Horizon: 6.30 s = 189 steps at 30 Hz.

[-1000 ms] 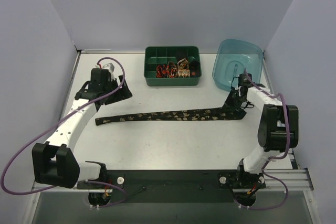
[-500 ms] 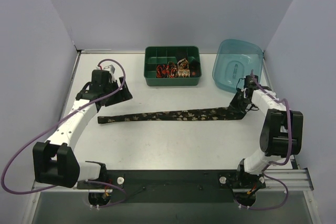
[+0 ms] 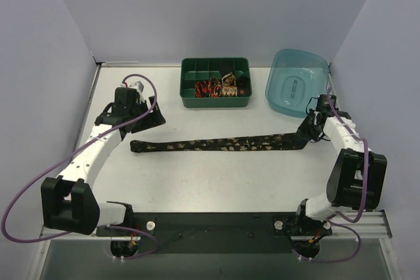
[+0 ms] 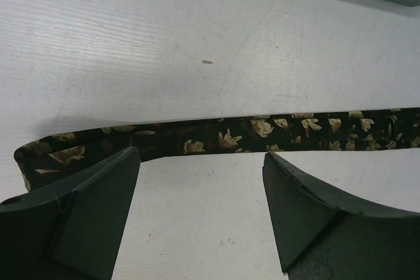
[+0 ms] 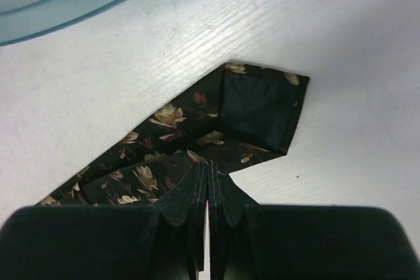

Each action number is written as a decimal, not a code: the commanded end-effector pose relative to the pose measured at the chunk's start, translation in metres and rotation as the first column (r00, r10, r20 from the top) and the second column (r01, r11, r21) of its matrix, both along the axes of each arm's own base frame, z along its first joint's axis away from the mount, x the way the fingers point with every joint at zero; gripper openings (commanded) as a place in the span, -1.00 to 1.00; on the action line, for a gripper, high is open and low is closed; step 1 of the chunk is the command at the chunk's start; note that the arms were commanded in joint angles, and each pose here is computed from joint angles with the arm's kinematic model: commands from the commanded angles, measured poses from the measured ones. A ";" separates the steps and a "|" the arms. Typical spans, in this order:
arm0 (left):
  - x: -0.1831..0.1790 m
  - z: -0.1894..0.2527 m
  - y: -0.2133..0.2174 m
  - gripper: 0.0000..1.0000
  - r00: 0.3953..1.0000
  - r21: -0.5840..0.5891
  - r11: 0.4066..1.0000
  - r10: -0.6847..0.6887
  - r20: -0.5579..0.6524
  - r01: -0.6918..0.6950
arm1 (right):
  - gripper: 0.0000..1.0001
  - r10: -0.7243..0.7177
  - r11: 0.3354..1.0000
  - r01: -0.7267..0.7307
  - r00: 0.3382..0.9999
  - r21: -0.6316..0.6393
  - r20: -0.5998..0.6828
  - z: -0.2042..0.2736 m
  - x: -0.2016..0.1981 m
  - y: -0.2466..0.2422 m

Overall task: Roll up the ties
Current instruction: Flatten out the tie at the center of the board.

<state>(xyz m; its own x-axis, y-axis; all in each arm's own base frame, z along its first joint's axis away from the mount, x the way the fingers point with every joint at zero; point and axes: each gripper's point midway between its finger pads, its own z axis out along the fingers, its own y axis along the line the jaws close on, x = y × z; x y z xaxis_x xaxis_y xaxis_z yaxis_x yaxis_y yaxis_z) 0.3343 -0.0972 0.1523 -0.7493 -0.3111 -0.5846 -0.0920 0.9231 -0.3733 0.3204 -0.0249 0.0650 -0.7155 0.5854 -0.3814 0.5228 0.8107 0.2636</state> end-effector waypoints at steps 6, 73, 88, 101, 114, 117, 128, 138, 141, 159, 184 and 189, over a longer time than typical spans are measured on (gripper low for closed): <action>0.009 0.014 -0.003 0.71 0.998 -0.005 1.000 -0.009 0.066 0.009 | -1.00 -0.077 0.995 0.071 0.993 -0.068 -0.085 -0.014 -0.014 -0.024; -0.009 -0.010 0.043 -1.00 0.854 -0.635 0.772 0.326 0.405 0.006 | 0.22 0.456 0.886 -0.463 0.867 -0.017 0.201 0.015 0.023 0.169; -0.007 -0.056 0.050 -1.00 0.871 -0.613 0.788 0.342 0.353 -0.062 | 0.21 0.468 0.878 -0.479 0.861 0.006 0.198 0.012 0.025 0.176; -0.003 -0.088 0.038 -1.00 0.894 -0.716 0.698 0.339 0.292 -0.031 | 0.21 0.471 0.878 -0.478 0.861 -0.013 0.194 0.014 0.021 0.173; 0.001 -0.061 0.038 -1.00 0.870 -0.658 0.753 0.316 0.379 0.014 | 0.21 0.484 0.871 -0.491 0.846 -0.026 0.225 0.025 0.021 0.175; 0.003 -0.043 0.039 -1.00 0.857 -0.640 0.767 0.306 0.415 0.036 | 0.21 0.494 0.864 -0.503 0.836 -0.025 0.240 0.028 0.023 0.180; 0.010 -0.036 0.062 -1.00 0.874 -0.523 0.844 0.342 0.347 -0.122 | 0.22 0.502 0.858 -0.513 0.832 -0.018 0.236 0.028 0.024 0.184; 0.012 -0.076 0.063 -1.00 0.871 -0.578 0.799 0.394 0.293 -0.167 | 0.22 0.516 0.848 -0.529 0.824 -0.008 0.233 0.024 0.023 0.187; 0.016 -0.085 0.061 -1.00 0.875 -0.598 0.784 0.396 0.278 -0.165 | 0.22 0.519 0.846 -0.534 0.823 -0.001 0.231 0.022 0.023 0.189; 0.015 -0.122 0.079 -1.00 0.855 -0.536 0.758 0.504 0.120 -0.372 | 0.22 0.520 0.847 -0.531 0.822 -0.016 0.232 0.024 0.023 0.187; 0.044 -0.026 0.071 -1.00 0.848 -0.463 0.847 0.431 0.307 -0.263 | 0.23 0.527 0.840 -0.542 0.799 -0.035 0.288 0.046 0.024 0.187; 0.032 0.024 0.086 -0.69 0.841 -0.339 0.894 0.410 0.352 -0.293 | 0.23 0.535 0.831 -0.556 0.788 -0.023 0.306 0.051 0.024 0.193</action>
